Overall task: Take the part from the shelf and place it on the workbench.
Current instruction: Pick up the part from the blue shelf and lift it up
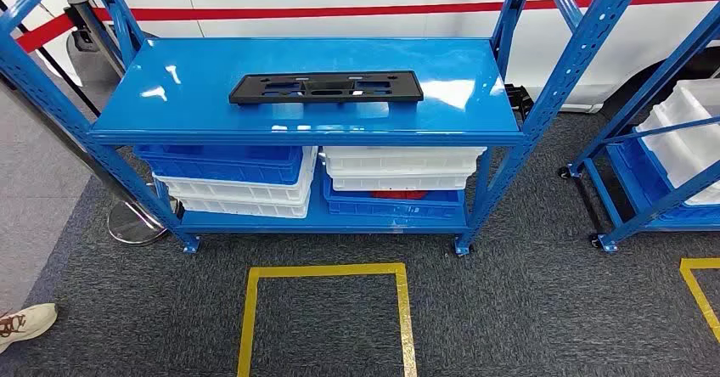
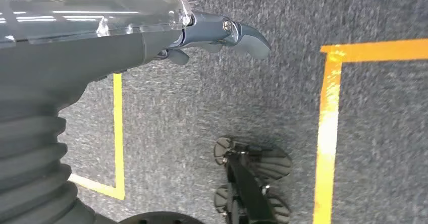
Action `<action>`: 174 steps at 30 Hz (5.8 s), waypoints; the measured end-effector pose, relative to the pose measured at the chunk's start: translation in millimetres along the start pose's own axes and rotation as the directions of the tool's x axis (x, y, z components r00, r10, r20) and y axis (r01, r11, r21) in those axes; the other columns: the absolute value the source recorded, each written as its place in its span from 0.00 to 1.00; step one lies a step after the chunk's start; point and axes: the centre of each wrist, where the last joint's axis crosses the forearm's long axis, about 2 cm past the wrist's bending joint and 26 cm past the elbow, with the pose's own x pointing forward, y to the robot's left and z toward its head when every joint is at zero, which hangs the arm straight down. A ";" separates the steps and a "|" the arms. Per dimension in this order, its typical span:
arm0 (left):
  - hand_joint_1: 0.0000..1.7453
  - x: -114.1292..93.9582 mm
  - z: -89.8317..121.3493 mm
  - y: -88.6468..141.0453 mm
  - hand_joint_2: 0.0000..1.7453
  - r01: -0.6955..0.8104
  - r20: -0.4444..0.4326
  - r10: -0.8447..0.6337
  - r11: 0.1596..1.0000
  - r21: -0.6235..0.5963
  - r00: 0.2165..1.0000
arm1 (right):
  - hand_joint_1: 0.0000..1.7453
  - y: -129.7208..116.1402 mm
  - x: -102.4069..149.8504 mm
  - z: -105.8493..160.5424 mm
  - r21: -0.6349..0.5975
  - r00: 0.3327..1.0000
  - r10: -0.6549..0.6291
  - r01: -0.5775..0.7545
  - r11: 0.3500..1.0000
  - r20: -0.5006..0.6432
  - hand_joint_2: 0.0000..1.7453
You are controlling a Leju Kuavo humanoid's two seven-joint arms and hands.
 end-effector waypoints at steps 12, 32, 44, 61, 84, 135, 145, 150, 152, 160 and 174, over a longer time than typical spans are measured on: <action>0.00 11.2 -4.5 3.5 0.00 -0.074 0.059 0.071 0.996 0.044 0.996 | 0.00 9.0 29.3 -4.2 0.062 0.987 -0.008 -0.001 0.998 0.159 0.25; 0.00 13.5 -5.6 -3.3 0.00 -0.174 0.083 0.167 0.981 0.081 0.982 | 0.00 -14.7 166.8 17.9 0.083 0.633 -0.014 -0.079 0.993 0.774 0.00; 0.00 14.4 -5.8 -6.4 0.00 -0.211 0.088 0.203 0.973 0.095 0.975 | 0.00 -16.1 257.2 79.8 0.048 0.186 -0.010 -0.201 0.978 0.983 0.00; 0.00 16.4 -6.1 -11.4 0.00 -0.272 0.086 0.263 0.956 0.108 0.961 | 0.00 33.8 328.7 214.0 0.003 -0.456 -0.265 -0.499 0.867 0.850 0.00; 0.00 14.7 -6.0 -10.3 0.00 -0.308 0.077 0.300 0.943 0.128 0.951 | 0.00 79.6 314.4 290.4 -0.035 -0.569 -0.595 -0.739 0.673 0.567 0.00; 0.00 12.4 -5.7 -7.9 0.00 -0.299 0.072 0.292 0.948 0.114 0.954 | 0.00 94.7 310.4 285.3 -0.029 -0.540 -0.603 -0.759 0.651 0.587 0.00; 0.00 12.8 -5.8 -7.5 0.00 -0.290 0.071 0.284 0.950 0.116 0.956 | 0.00 95.4 308.3 281.2 -0.011 -0.531 -0.604 -0.757 0.654 0.595 0.00; 0.00 12.7 -5.6 -9.6 0.00 -0.285 0.071 0.278 0.952 0.113 0.958 | 0.00 95.6 307.8 279.1 0.000 -0.520 -0.611 -0.762 0.648 0.597 0.00; 0.00 12.5 -5.5 -10.2 0.00 -0.283 0.071 0.276 0.953 0.111 0.959 | 0.00 95.8 307.8 278.7 0.004 -0.512 -0.618 -0.768 0.640 0.596 0.00; 0.00 16.0 -6.6 -8.9 0.00 -0.267 0.079 0.260 0.958 0.106 0.962 | 0.00 98.7 310.0 277.3 0.010 -0.517 -0.610 -0.758 0.653 0.601 0.00; 0.00 14.3 -6.2 -7.3 0.00 -0.235 0.051 0.230 0.965 0.120 0.972 | 0.00 99.1 311.3 250.1 -0.027 -0.478 -0.489 -0.735 0.678 0.730 1.00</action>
